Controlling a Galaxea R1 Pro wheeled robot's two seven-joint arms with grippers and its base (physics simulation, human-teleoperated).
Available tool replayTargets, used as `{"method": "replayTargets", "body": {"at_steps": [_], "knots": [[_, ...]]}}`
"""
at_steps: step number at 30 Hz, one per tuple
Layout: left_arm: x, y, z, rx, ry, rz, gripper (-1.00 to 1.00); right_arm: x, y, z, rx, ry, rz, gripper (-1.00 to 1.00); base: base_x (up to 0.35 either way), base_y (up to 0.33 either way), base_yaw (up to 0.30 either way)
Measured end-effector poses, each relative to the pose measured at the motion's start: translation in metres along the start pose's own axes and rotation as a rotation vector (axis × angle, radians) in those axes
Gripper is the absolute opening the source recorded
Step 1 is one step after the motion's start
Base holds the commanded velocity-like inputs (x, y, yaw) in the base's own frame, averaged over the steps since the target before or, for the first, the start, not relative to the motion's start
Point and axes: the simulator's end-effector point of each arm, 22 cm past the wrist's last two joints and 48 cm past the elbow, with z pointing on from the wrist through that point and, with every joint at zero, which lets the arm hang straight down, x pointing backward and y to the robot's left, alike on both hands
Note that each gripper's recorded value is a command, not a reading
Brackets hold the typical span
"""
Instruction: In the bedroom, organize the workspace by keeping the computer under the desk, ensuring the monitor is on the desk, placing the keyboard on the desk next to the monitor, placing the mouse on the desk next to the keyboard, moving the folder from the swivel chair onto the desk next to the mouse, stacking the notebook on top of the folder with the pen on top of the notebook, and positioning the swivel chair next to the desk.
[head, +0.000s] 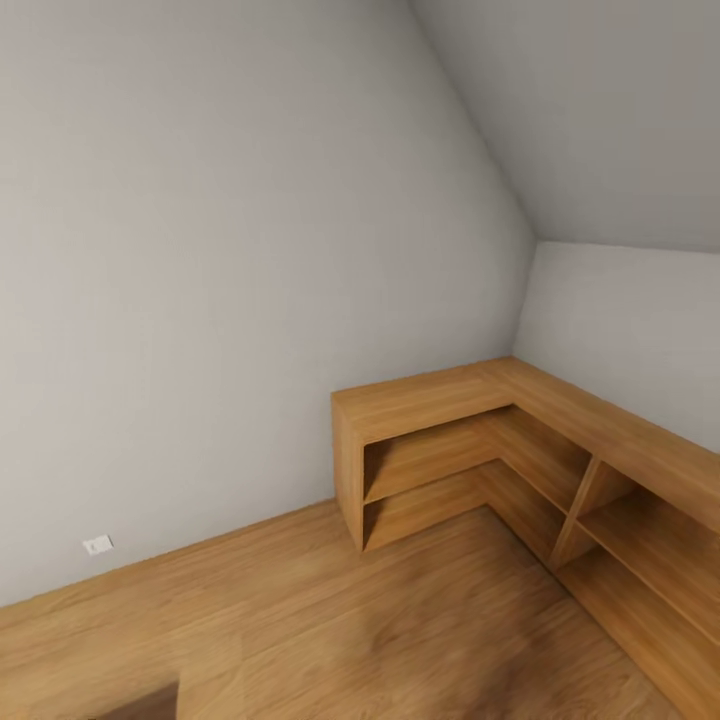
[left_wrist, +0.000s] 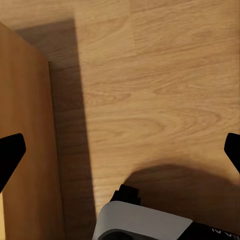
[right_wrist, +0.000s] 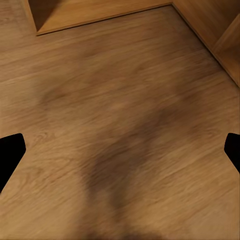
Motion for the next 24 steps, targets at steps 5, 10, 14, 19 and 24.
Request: {"method": "replayTargets", "body": {"at_steps": [5, 10, 14, 19, 24], "knots": [[0.003, 0.000, 0.000, -0.001, 0.007, 0.002, 1.00, 0.003, 0.000, 0.000, 0.000, 0.008, 0.000, 1.00, 0.000, 0.000, 0.000], [0.006, 0.001, 0.001, -0.002, 0.014, 0.004, 1.00, 0.007, 0.000, 0.000, 0.000, 0.015, 0.000, 1.00, 0.180, 0.000, 0.000], [0.009, 0.001, 0.001, -0.003, 0.020, 0.005, 1.00, 0.009, 0.000, 0.000, 0.000, 0.021, -0.002, 1.00, 0.274, 0.000, -0.006], [0.012, 0.002, 0.001, -0.004, 0.027, 0.007, 1.00, 0.013, 0.001, -0.001, -0.004, 0.027, -0.008, 1.00, 0.308, 0.000, -0.092], [0.015, 0.002, 0.002, -0.005, 0.033, 0.009, 1.00, 0.015, 0.002, -0.001, -0.006, 0.033, -0.012, 1.00, 0.317, 0.000, -0.187]]}}
